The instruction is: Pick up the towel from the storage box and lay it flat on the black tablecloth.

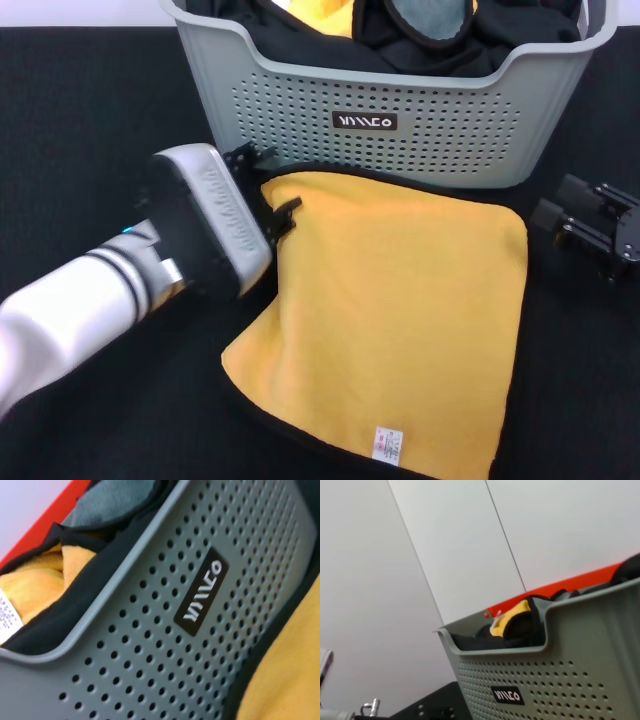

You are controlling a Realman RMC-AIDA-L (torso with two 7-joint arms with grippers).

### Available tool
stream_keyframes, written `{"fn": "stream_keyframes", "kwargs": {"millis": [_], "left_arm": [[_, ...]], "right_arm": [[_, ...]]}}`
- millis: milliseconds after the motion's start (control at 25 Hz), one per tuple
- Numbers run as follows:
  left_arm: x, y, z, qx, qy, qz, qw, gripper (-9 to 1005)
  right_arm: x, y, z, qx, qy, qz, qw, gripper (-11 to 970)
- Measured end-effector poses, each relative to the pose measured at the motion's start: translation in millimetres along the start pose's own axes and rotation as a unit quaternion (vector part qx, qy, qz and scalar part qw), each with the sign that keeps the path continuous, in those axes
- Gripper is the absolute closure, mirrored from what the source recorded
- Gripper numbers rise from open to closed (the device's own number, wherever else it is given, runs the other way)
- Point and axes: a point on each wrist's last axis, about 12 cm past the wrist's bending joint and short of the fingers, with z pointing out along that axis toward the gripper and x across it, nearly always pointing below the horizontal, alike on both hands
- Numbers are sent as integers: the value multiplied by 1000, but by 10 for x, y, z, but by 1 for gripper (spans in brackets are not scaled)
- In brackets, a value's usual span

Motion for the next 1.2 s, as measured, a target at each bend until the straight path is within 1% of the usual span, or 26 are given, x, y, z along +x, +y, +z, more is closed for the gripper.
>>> {"fn": "stream_keyframes", "kwargs": {"millis": [120, 200, 240, 280, 320, 360, 400, 440, 520, 600, 680, 720, 760, 840, 920, 1000, 1200], "left_arm": [[21, 25, -190, 19, -17, -36, 999, 392], [40, 63, -291, 23, -24, -57, 998, 310], [40, 63, -291, 23, -24, -57, 998, 269], [54, 134, -395, 31, -39, -92, 995, 228], [59, 159, -429, 40, -49, -107, 992, 208], [62, 197, -468, 48, -63, -125, 989, 188], [79, 250, -534, 71, -91, -156, 981, 167], [111, 286, -564, 80, -103, -171, 977, 147], [160, 359, -643, 115, -151, -215, 958, 107], [237, 429, -710, 150, -202, -257, 933, 107], [315, 468, -741, 178, -237, -288, 910, 107], [379, 500, -746, 195, -259, -312, 893, 107], [405, 515, -751, 209, -276, -326, 880, 107], [461, 538, -750, 233, -294, -347, 860, 107], [495, 529, -741, 251, -297, -360, 848, 107], [501, 498, -717, 259, -295, -368, 843, 106], [491, 418, -696, 264, -292, -373, 840, 106]], "right_arm": [[-6, 10, -5, -4, -3, -1, 1000, 380], [-13, 20, -7, -9, -6, -1, 1000, 381], [-16, 21, -10, -9, -6, -1, 1000, 381], [-16, 21, -10, -9, -6, -1, 1000, 381], [-19, 25, -11, -11, -7, -1, 1000, 382], [-38, 65, -17, -30, -14, -9, 999, 382], [-44, 77, -20, -35, -16, -12, 999, 382], [-55, 100, -20, -46, -20, -18, 999, 383], [-76, 165, -17, -76, -28, -36, 996, 383], [-92, 220, -11, -103, -31, -51, 993, 384], [-103, 267, -15, -127, -32, -61, 990, 385], [-109, 280, -15, -135, -33, -64, 988, 385], [-115, 288, -17, -141, -33, -66, 987, 386], [-133, 298, -13, -151, -34, -71, 985, 386], [-148, 296, -7, -153, -34, -74, 985, 387], [-159, 300, -4, -158, -34, -78, 984, 387], [-159, 311, 4, -165, -31, -85, 982, 387]]}}
